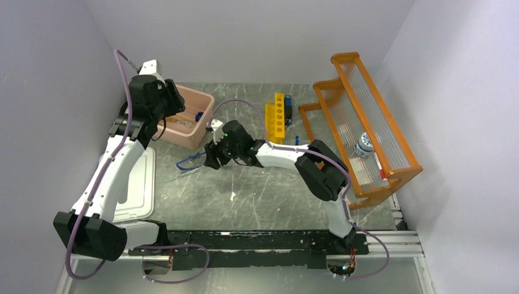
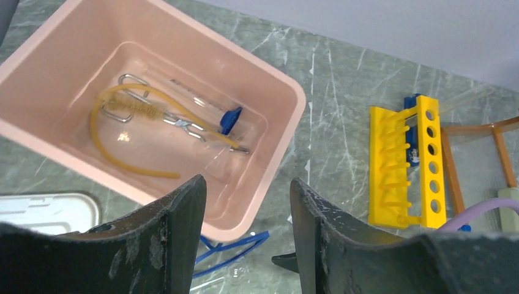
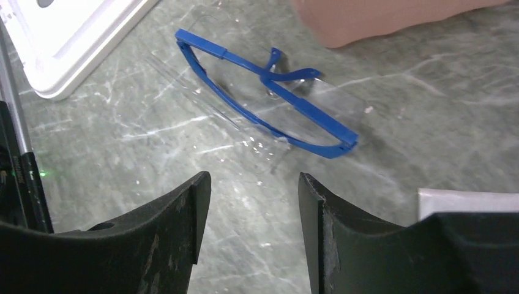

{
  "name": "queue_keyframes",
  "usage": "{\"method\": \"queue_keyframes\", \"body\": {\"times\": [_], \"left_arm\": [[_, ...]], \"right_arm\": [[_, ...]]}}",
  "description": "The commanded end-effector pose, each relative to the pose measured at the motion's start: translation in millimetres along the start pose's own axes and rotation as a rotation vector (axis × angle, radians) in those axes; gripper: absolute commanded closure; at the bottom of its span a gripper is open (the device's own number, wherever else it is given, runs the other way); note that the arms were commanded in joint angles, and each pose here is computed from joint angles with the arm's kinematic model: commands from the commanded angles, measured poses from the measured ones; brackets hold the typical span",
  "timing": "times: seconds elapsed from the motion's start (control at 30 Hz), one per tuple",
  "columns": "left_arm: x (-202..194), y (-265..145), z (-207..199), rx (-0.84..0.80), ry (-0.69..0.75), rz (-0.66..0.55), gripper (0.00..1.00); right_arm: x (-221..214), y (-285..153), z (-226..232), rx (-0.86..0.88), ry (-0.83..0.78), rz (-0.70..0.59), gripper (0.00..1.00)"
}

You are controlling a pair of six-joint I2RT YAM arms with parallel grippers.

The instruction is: Organize the chemistry lab equipment

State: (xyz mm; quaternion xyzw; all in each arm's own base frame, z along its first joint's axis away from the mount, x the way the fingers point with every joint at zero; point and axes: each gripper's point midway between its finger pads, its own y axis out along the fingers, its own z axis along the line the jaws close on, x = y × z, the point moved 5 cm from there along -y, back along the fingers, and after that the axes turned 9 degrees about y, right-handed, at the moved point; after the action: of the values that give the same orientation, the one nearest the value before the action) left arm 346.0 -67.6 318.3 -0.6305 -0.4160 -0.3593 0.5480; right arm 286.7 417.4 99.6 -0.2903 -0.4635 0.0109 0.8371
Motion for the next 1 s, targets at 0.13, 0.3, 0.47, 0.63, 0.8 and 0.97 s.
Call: {"method": "queue_keyframes", "body": {"times": [0.13, 0.3, 0.47, 0.63, 0.8, 0.97], "left_arm": [[-19, -26, 15, 0.07, -0.019, 0.044, 0.43], [-11, -40, 27, 0.165, -0.041, 0.02, 0.42], [0, -46, 39, 0.285, -0.074, -0.007, 0.4], [9, -47, 45, 0.35, -0.099, -0.022, 0.38], [23, -43, 51, 0.4, -0.049, -0.055, 0.32], [29, -39, 49, 0.394, -0.027, -0.068, 0.31]], "right_arm": [[3, 23, 34, -0.003, -0.029, -0.043, 0.54], [1, 35, 50, 0.067, -0.156, -0.015, 0.58], [-6, 55, 52, 0.102, -0.255, 0.047, 0.51], [-15, 68, 38, 0.048, -0.281, 0.104, 0.49], [-28, 70, 31, 0.047, -0.325, 0.173, 0.47], [-34, 65, 27, 0.036, -0.361, 0.235, 0.53]]}}
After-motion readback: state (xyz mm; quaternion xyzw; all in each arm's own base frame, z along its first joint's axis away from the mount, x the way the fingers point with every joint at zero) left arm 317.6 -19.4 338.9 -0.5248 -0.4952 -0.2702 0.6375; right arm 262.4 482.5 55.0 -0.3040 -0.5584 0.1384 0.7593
